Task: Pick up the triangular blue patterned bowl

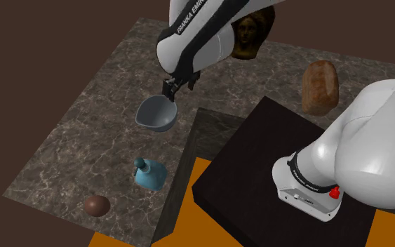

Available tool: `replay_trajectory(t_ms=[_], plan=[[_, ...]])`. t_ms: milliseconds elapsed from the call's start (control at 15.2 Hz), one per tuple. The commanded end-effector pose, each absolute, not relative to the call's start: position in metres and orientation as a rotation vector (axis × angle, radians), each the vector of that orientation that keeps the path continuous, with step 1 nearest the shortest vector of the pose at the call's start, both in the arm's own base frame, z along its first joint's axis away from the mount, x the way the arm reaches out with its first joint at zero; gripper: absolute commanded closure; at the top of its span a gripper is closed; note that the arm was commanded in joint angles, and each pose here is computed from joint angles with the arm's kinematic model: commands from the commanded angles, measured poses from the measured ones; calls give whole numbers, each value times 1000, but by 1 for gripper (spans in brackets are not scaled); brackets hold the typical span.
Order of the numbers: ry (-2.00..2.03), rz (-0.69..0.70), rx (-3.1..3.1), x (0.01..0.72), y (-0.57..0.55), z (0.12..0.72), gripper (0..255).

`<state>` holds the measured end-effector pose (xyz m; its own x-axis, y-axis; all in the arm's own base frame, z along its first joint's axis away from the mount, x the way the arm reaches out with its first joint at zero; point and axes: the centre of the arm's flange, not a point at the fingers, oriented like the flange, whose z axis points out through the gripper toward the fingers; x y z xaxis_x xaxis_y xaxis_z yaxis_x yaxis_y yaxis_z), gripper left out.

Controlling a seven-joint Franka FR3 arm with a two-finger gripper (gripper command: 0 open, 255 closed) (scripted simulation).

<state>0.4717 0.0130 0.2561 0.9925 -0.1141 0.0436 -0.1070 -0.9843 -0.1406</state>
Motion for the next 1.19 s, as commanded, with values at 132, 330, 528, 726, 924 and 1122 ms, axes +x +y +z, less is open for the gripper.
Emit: replay_trajectory(t_ms=[132, 330, 528, 726, 924, 1122], plan=[[181, -112, -2972, 501, 15, 215, 0], [188, -131, -2956, 519, 18, 190, 0], [188, -131, -2956, 519, 18, 174, 0], [188, -131, -2956, 519, 18, 158, 0], [188, -131, -2956, 519, 18, 150, 0], [188, -131, -2956, 519, 17, 150, 255]])
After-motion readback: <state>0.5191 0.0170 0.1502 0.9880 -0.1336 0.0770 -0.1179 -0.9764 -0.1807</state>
